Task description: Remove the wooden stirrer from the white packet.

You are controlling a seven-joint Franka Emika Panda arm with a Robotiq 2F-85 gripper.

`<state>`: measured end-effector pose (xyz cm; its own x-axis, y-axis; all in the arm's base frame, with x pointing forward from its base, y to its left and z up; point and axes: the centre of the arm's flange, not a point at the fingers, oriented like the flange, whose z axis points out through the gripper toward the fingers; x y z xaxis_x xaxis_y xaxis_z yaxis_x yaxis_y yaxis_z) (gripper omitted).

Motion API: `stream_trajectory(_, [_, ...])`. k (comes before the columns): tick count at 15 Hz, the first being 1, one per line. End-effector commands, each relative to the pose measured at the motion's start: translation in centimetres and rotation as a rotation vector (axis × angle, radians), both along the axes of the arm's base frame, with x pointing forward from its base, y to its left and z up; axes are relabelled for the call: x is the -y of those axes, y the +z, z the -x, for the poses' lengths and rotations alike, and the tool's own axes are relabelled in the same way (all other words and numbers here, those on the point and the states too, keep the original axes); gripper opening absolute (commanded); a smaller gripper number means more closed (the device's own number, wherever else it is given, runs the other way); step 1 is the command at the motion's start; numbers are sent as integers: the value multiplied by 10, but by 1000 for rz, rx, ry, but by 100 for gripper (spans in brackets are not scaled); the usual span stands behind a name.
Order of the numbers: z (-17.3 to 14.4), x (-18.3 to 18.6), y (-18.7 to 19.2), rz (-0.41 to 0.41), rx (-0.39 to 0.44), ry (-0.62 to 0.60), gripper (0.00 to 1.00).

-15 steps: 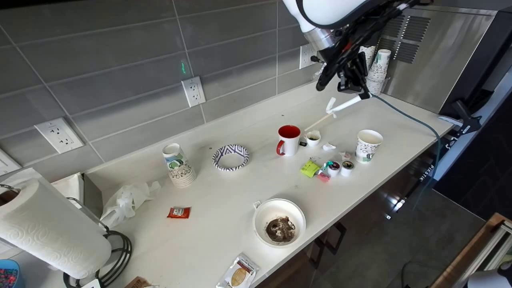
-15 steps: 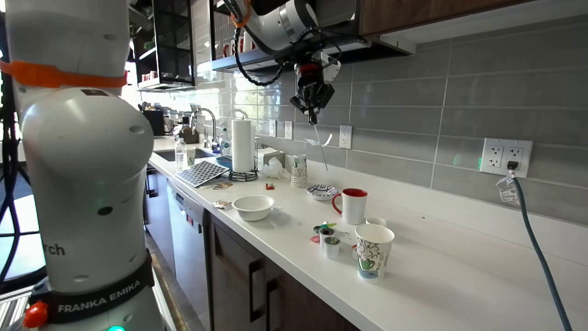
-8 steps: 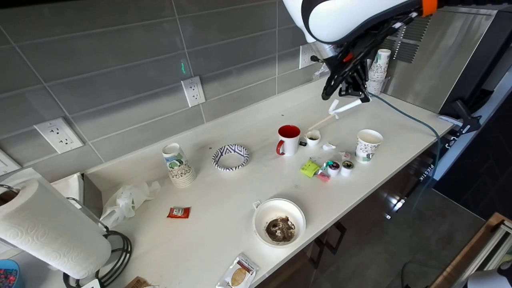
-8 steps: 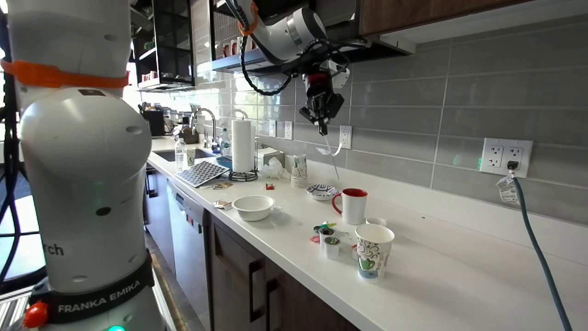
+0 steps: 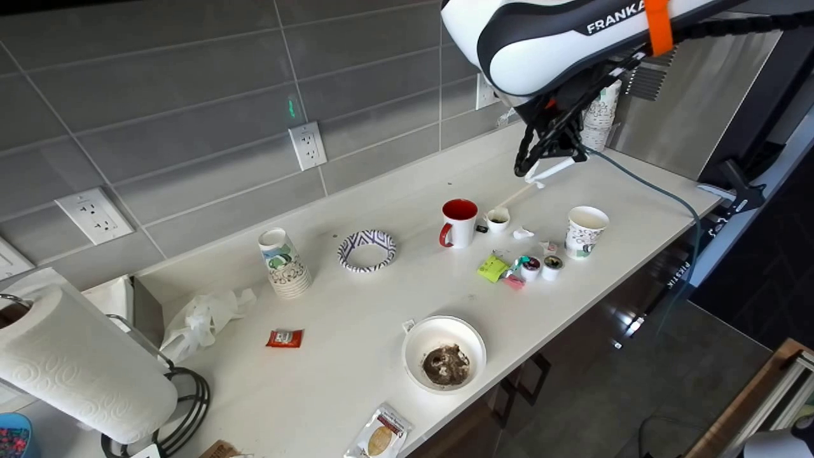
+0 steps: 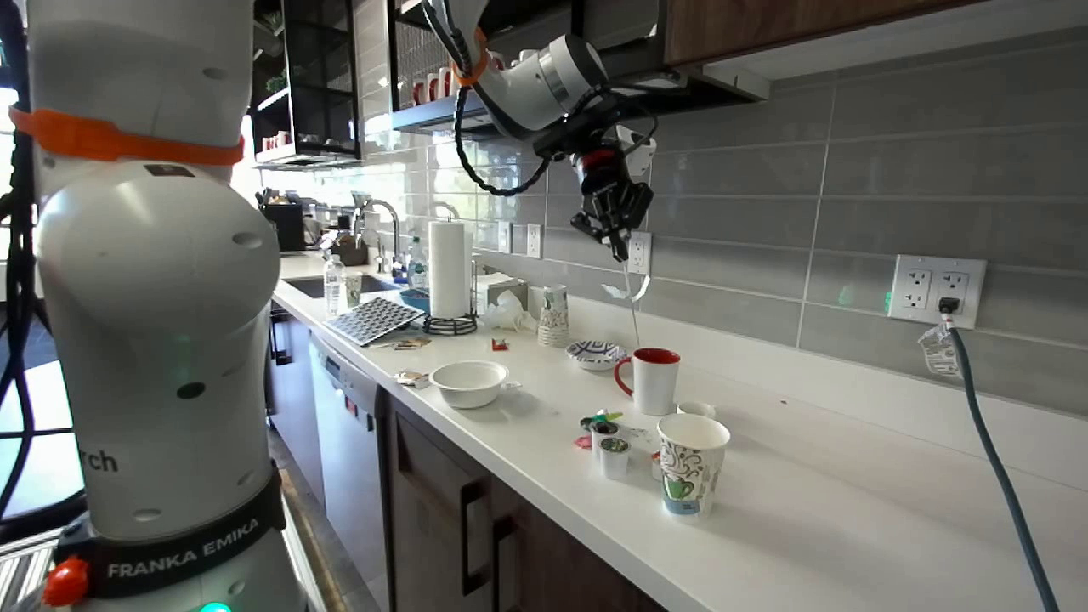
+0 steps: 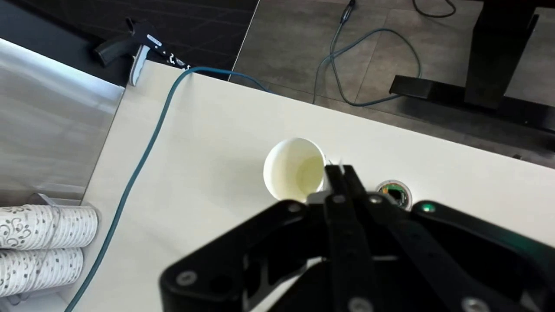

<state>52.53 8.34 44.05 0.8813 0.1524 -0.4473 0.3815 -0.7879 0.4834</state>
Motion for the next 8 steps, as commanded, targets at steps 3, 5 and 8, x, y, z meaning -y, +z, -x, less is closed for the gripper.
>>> stream_trajectory(3, [-19,-3,-10,15,110,-5,0])
stream_trajectory(5, [-23,-3,-13,10,121,5,0])
stream_trajectory(8, [-29,-9,-13,-82,156,49,0])
